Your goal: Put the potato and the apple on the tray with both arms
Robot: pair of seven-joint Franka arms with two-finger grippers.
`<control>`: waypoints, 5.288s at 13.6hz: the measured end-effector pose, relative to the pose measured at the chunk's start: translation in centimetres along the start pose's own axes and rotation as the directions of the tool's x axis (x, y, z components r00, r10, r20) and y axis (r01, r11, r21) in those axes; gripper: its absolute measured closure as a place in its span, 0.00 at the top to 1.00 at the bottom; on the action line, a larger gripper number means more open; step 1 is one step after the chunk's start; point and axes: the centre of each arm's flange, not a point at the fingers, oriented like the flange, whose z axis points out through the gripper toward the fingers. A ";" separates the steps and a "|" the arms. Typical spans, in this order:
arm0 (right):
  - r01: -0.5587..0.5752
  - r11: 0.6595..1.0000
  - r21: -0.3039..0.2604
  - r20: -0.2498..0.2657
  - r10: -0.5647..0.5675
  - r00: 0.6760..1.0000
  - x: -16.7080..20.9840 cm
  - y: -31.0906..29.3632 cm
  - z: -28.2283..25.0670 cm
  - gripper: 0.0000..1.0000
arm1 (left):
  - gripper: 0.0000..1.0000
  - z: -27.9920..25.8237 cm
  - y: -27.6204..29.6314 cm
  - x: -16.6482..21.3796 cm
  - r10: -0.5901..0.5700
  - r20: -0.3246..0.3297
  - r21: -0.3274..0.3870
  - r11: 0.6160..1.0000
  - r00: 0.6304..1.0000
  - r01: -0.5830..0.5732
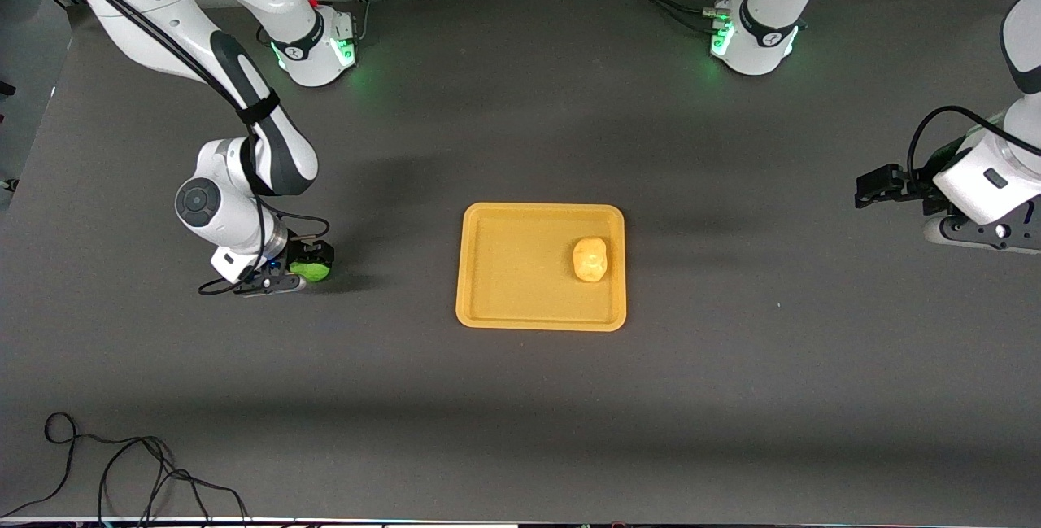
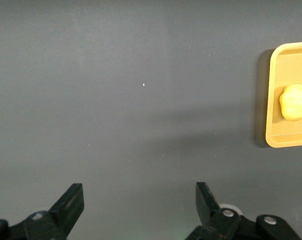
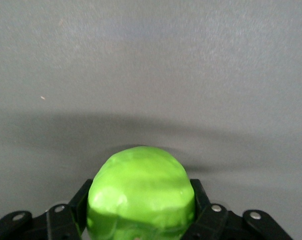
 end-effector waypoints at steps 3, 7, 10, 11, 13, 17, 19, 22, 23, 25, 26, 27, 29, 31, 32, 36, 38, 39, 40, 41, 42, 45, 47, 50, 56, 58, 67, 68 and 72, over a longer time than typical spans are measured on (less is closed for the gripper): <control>0.016 1.000 0.011 0.019 -0.016 1.000 2.2 -1.0 -3.3 0.80 | 1.00 -0.2 0.0 0.0 -0.001 -0.005 0.000 1.000 1.000 0.001; -0.009 0.999 0.035 0.089 0.006 0.996 6.9 -3.8 -13.4 0.80 | 1.00 -1.7 -0.3 -0.6 -0.010 -0.016 0.002 1.000 1.000 0.010; -0.072 0.997 0.031 0.088 0.069 0.994 8.6 -12.2 -19.7 0.80 | 1.00 -3.8 0.5 -1.8 -0.019 -0.009 0.002 1.000 1.000 0.019; -0.089 0.996 0.032 0.073 0.086 0.994 8.7 -16.1 -20.7 0.80 | 1.00 -4.6 0.8 -2.0 -0.022 -0.013 0.003 1.000 1.000 0.022; -0.140 0.988 0.059 0.061 0.136 0.989 8.8 -23.3 -21.0 0.80 | 1.00 -5.6 0.9 -2.3 -0.035 -0.012 0.003 0.999 0.999 0.035; -0.278 0.959 0.059 0.116 0.270 0.956 7.9 -35.0 -15.8 0.80 | 1.00 -5.7 1.6 -2.8 -0.028 0.023 0.003 1.000 0.999 0.028; -0.335 0.942 0.032 0.127 0.329 0.936 7.3 -39.3 -11.6 0.80 | 1.00 -5.7 1.8 -2.8 -0.027 0.023 0.004 1.000 0.999 0.026; -0.353 0.936 0.018 0.119 0.348 0.930 6.9 -41.9 -4.4 0.80 | 1.00 -5.7 1.3 -2.8 -0.036 0.022 0.004 0.999 0.999 0.036; -0.349 0.937 0.009 0.122 0.346 0.930 6.7 -42.1 -2.6 0.80 | 1.00 -5.7 1.3 -2.8 -0.036 0.021 0.004 0.999 0.999 0.036; -0.337 0.942 -0.001 0.112 0.335 0.936 6.6 -42.6 -0.9 0.80 | 1.00 -5.7 1.4 -2.8 -0.034 0.019 0.004 0.999 0.999 0.034; -0.327 0.945 -0.005 0.100 0.326 0.940 6.6 -42.7 -0.6 0.80 | 1.00 -5.7 1.5 -2.7 -0.033 0.019 0.004 0.999 0.999 0.033; -0.319 0.948 -0.007 0.086 0.318 0.944 6.6 -42.8 -0.6 0.80 | 1.00 -5.7 1.6 -2.7 -0.031 0.019 0.004 0.999 0.999 0.031; -0.311 0.950 -0.003 0.067 0.310 0.948 6.8 -42.9 -0.8 0.81 | 1.00 -5.6 1.6 -2.7 -0.031 0.020 0.004 1.000 0.999 0.031; -0.307 0.952 -0.005 0.061 0.307 0.950 6.8 -42.9 -0.8 0.84 | 1.00 -5.6 1.6 -2.6 -0.031 0.021 0.004 1.000 0.999 0.031; -0.303 0.953 -0.011 0.056 0.303 0.951 6.9 -42.8 -0.8 0.86 | 1.00 -5.5 1.6 -2.6 -0.031 0.021 0.004 1.000 0.999 0.031; -0.290 0.957 -0.033 0.046 0.291 0.956 6.8 -42.6 0.0 0.88 | 1.00 -5.4 1.6 -2.6 -0.030 0.023 0.004 1.000 0.999 0.030; -0.287 0.957 -0.037 0.044 0.288 0.957 6.8 -42.6 0.2 0.89 | 1.00 -5.4 1.7 -2.5 -0.029 0.024 0.004 1.000 0.999 0.029; -0.286 0.957 -0.038 0.043 0.288 0.957 6.8 -42.6 0.2 0.89 | 1.00 -5.4 1.8 -2.5 -0.028 0.024 0.004 1.000 0.999 0.028; -0.286 0.957 -0.037 0.042 0.288 0.957 6.8 -42.6 0.3 0.89 | 1.00 -5.4 1.8 -2.5 -0.027 0.025 0.004 1.000 0.999 0.027; -0.286 0.958 -0.033 0.038 0.287 0.957 6.8 -42.7 0.4 0.88 | 1.00 -5.4 1.8 -2.5 -0.027 0.025 0.004 1.000 0.999 0.027; -0.286 0.958 -0.028 0.035 0.287 0.957 6.9 -42.7 0.5 0.89 | 1.00 -5.4 1.8 -2.5 -0.027 0.025 0.004 1.000 0.999 0.027; -0.286 0.958 -0.027 0.033 0.286 0.958 6.9 -42.7 0.6 0.89 | 1.00 -5.4 1.8 -2.5 -0.027 0.024 0.004 1.000 0.999 0.027; -0.286 0.958 -0.026 0.033 0.286 0.958 6.9 -42.7 0.6 0.92 | 1.00 -5.4 1.8 -2.4 -0.027 0.019 0.005 1.000 0.999 0.027; -0.286 0.958 -0.018 0.026 0.286 0.958 7.0 -42.9 0.3 1.00 | 1.00 -5.4 1.8 -2.4 -0.026 0.017 0.005 1.000 1.000 0.026; -0.321 0.947 0.033 -0.033 0.322 0.946 10.1 -40.2 -8.2 1.00 | 1.00 -5.4 1.7 -2.4 -0.028 0.017 0.005 1.000 0.999 0.027; -0.315 0.949 0.019 -0.016 0.315 0.949 11.5 -36.1 -13.9 1.00 | 1.00 -5.4 1.7 -2.4 -0.027 0.017 0.005 1.000 0.999 0.027; -0.311 0.950 0.034 -0.023 0.311 0.950 8.3 -12.1 -32.7 1.00 | 1.00 -5.4 1.9 -2.4 -0.023 0.017 0.005 1.000 1.000 0.023; -0.297 0.954 0.031 -0.030 0.298 0.954 7.2 -9.9 -33.6 1.00 | 1.00 -5.4 1.9 -2.4 -0.023 0.016 0.005 1.000 1.000 0.023; -0.181 0.983 0.023 -0.055 0.182 0.982 4.4 -0.2 -37.1 1.00 | 1.00 -5.4 1.9 -2.3 -0.023 0.015 0.005 1.000 1.000 0.023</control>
